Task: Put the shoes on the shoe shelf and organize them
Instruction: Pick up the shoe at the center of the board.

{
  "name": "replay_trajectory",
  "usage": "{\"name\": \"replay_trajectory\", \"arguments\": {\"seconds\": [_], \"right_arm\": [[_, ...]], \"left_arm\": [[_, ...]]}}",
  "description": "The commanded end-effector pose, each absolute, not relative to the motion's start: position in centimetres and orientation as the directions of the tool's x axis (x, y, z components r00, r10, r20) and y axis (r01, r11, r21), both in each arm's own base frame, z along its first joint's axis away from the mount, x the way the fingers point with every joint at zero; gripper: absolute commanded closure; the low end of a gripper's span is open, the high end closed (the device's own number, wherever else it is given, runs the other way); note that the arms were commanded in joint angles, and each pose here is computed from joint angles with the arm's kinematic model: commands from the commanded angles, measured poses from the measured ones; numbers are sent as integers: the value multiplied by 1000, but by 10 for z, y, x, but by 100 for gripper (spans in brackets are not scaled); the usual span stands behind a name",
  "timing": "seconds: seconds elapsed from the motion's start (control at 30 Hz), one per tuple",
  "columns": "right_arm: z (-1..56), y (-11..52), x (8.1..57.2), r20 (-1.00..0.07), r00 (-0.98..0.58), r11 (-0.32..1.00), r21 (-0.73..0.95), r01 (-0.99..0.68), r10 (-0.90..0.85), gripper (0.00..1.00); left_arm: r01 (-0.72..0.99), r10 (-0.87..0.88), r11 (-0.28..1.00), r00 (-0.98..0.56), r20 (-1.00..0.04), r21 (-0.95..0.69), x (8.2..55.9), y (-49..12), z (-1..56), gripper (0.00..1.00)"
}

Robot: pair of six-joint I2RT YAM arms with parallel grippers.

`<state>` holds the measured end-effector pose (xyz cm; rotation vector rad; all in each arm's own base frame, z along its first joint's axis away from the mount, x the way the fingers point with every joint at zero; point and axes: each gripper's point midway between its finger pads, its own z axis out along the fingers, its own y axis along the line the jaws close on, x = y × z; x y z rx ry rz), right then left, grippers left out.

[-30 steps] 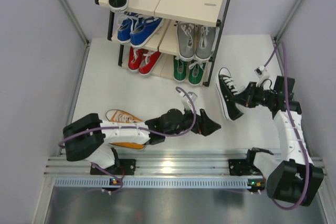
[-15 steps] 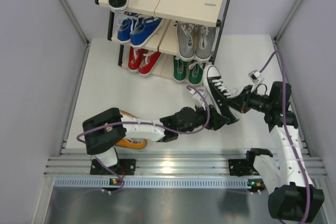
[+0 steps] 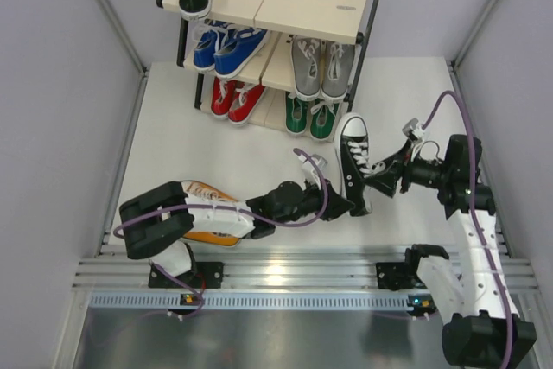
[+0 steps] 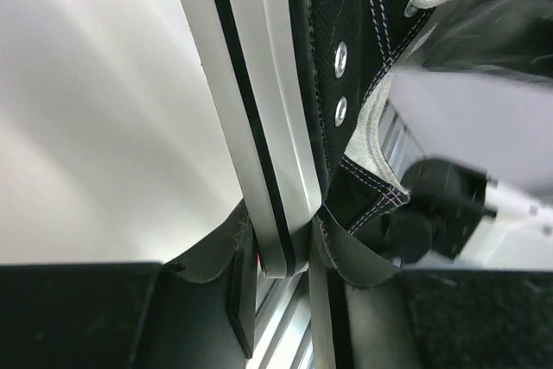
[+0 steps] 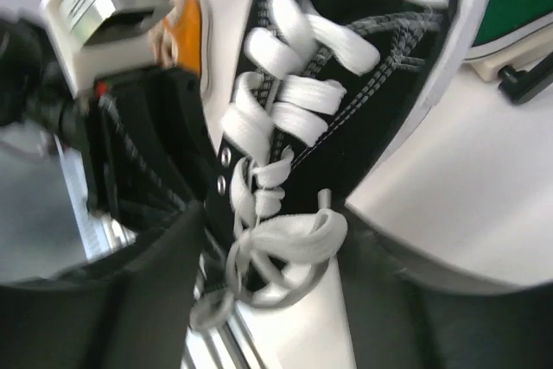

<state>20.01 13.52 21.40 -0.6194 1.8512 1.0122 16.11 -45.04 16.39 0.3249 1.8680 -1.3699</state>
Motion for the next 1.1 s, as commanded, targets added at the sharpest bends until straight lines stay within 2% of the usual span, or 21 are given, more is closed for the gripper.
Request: {"name": "replay_trajectory", "arguments": {"seconds": [0.0, 0.07, 0.17, 0.27, 0.43, 0.6, 0.8, 0.83, 0.93, 0.97, 1.03, 1.07], "right_arm": [[240, 142, 177, -948, -291, 409, 218, -886, -126, 35], [247, 143, 175, -961, -215, 360, 142, -922, -173, 19], [245, 146, 166, -963, -192, 288, 133, -949, -190, 10], [244, 152, 160, -967, -204, 208, 170, -963, -154, 5], [232, 169, 160, -941, -286, 110, 270, -957, -178, 3], [249, 179, 157, -947, -290, 31, 288, -957, -138, 2], [256, 187, 149, -933, -335, -38, 342, -939, -131, 7], [255, 189, 148, -932, -334, -48, 343, -938, -137, 9], [251, 193, 144, -928, -344, -70, 356, -932, -145, 30], [251, 193, 145, -929, -340, -71, 352, -933, -145, 45], [251, 194, 142, -929, -340, -78, 354, -932, -145, 63], [250, 194, 143, -932, -331, -78, 345, -935, -147, 98]], "left_arm": [[721, -248, 214, -613, -751, -659, 141, -433, 207, 100], [745, -215, 181, -607, -765, -642, 128, -420, 209, 100], [773, -135, 181, -593, -794, -608, 112, -401, 191, 100], [815, -68, 164, -553, -830, -556, 98, -384, 186, 100], [853, -42, 78, -514, -857, -515, 78, -370, 197, 100], [848, 2, 16, -529, -848, -529, 64, -370, 196, 100], [852, 32, -45, -520, -853, -521, 57, -378, 203, 100], [855, 36, -43, -515, -856, -516, 58, -379, 203, 100], [861, 36, -43, -505, -862, -506, 60, -382, 206, 100], [862, 33, -40, -505, -863, -506, 61, -383, 207, 100], [864, 18, -23, -502, -865, -503, 65, -383, 209, 100], [866, 9, -18, -500, -866, -500, 66, -382, 210, 100]]}}
